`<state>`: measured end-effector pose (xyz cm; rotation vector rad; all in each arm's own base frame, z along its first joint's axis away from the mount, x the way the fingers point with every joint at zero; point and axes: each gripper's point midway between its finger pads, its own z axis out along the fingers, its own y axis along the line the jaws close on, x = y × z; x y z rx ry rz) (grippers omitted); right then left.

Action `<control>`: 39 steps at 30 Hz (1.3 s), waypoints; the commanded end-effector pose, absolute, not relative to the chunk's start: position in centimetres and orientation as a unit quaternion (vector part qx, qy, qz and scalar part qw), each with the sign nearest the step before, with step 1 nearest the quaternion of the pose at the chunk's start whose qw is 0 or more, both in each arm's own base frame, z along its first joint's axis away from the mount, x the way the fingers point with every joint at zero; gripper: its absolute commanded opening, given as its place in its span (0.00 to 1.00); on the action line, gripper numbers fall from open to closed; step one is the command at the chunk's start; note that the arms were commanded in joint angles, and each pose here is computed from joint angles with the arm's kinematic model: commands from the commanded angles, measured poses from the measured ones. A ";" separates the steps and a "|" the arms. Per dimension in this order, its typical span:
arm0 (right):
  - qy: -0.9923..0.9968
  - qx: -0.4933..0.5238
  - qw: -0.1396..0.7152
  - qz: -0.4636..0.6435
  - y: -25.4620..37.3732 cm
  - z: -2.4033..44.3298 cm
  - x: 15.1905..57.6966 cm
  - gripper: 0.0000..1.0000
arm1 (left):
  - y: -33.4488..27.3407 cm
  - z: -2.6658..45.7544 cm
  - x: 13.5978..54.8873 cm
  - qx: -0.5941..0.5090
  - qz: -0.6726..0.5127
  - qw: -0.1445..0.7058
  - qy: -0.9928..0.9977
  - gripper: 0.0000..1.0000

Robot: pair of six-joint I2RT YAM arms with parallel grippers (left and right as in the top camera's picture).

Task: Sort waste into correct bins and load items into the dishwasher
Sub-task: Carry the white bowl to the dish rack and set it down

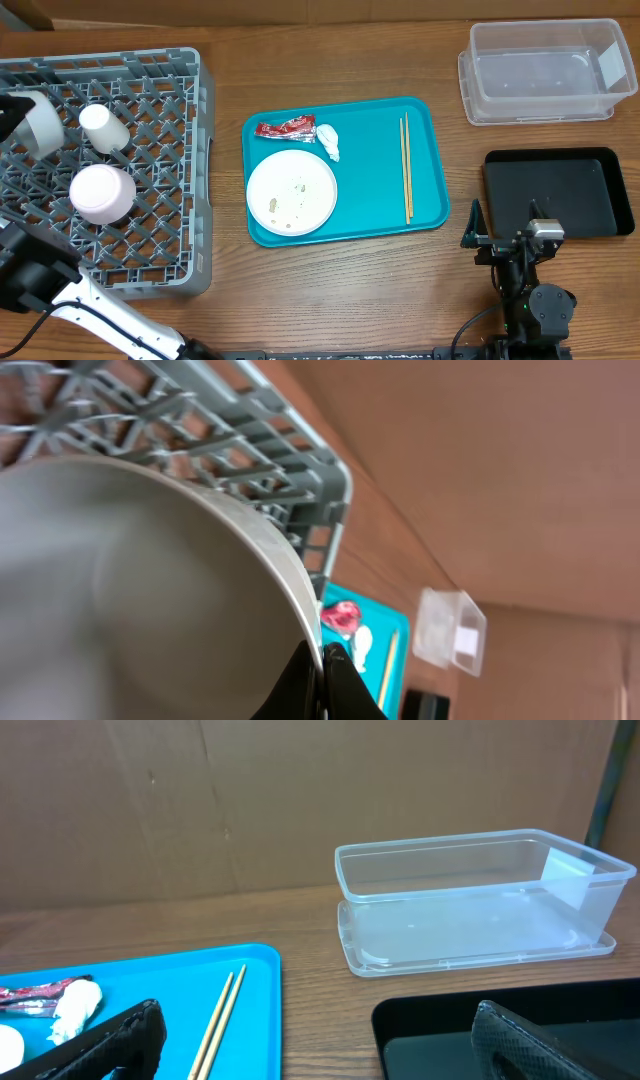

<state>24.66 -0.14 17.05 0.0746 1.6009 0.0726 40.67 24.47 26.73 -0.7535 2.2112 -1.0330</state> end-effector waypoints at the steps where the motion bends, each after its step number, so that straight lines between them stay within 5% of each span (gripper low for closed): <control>1: 0.715 0.038 0.698 0.031 -0.3 17.0 24.6 1.00 | 23.3 28.7 41.3 -0.214 -0.433 0.340 0.807 0.04; 19: 0.715 0.038 0.698 0.031 -0.3 17.0 24.6 1.00 | 26.9 26.1 41.8 -0.135 -0.525 0.473 0.694 0.04; 39: 0.715 0.038 0.698 0.031 -0.3 17.0 24.6 1.00 | 26.8 17.4 41.3 -0.148 -0.530 0.467 0.693 0.04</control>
